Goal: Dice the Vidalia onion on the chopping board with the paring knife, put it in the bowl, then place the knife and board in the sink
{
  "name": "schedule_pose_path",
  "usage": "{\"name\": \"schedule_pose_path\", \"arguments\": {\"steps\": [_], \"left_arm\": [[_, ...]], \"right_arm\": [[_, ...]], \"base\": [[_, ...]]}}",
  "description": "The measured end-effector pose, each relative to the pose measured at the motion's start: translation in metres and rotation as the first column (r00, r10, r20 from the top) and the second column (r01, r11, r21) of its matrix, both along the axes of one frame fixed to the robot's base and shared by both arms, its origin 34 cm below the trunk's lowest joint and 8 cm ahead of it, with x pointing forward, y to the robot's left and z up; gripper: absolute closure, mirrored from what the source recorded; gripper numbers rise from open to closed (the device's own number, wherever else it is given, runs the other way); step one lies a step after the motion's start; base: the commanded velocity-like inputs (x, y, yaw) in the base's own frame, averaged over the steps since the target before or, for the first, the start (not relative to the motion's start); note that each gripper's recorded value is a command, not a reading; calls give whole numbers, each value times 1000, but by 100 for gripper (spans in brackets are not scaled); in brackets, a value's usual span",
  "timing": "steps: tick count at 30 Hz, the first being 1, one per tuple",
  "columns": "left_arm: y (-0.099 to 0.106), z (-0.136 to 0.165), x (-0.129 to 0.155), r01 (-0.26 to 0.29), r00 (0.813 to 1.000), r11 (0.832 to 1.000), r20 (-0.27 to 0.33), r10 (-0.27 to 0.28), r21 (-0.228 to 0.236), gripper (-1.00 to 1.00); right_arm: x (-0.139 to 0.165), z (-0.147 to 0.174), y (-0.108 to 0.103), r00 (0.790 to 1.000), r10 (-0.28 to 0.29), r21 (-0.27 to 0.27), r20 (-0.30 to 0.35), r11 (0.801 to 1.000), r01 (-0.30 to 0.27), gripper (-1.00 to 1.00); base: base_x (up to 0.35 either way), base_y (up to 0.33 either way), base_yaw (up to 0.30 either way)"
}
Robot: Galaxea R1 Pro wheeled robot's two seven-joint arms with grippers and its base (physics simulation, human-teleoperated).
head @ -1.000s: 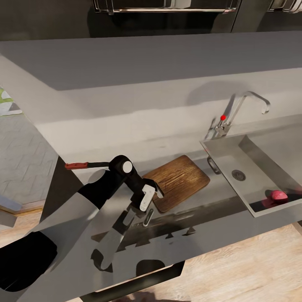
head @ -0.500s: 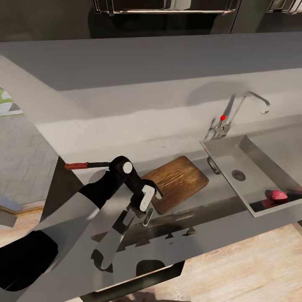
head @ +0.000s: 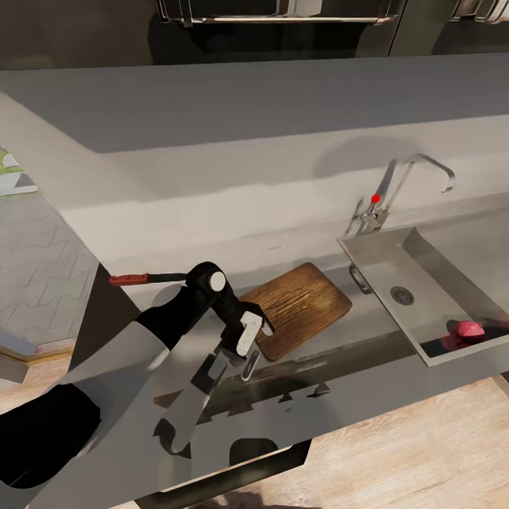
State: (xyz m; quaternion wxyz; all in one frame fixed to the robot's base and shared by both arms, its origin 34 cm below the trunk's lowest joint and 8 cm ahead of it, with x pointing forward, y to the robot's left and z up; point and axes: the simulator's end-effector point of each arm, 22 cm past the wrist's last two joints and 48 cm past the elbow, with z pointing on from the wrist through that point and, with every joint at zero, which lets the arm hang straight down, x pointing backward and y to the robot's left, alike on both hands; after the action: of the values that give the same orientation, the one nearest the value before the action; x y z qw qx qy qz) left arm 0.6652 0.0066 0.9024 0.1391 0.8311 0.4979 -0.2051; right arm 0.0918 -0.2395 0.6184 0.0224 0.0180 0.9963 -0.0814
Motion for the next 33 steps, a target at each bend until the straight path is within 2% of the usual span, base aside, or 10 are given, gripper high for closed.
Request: {"name": "schedule_pose_path", "arguments": {"steps": [22, 23, 33], "left_arm": [[0, 0, 0, 0, 1000, 1000, -2, 0, 1, -100], [0, 0, 0, 1, 1000, 1000, -2, -1, 2, 100], [-1, 0, 1, 4, 1000, 1000, 1, -4, 2, 100]], "right_arm": [[-5, 1, -3, 1000, 5, -4, -11, 1000, -5, -100], [-5, 1, -3, 1000, 5, -4, -12, 1000, -5, -100], [-9, 1, -3, 1000, 5, -3, -20, 1000, -5, -100]], "base": [[0, 0, 0], [0, 0, 0], [0, 0, 0]]}}
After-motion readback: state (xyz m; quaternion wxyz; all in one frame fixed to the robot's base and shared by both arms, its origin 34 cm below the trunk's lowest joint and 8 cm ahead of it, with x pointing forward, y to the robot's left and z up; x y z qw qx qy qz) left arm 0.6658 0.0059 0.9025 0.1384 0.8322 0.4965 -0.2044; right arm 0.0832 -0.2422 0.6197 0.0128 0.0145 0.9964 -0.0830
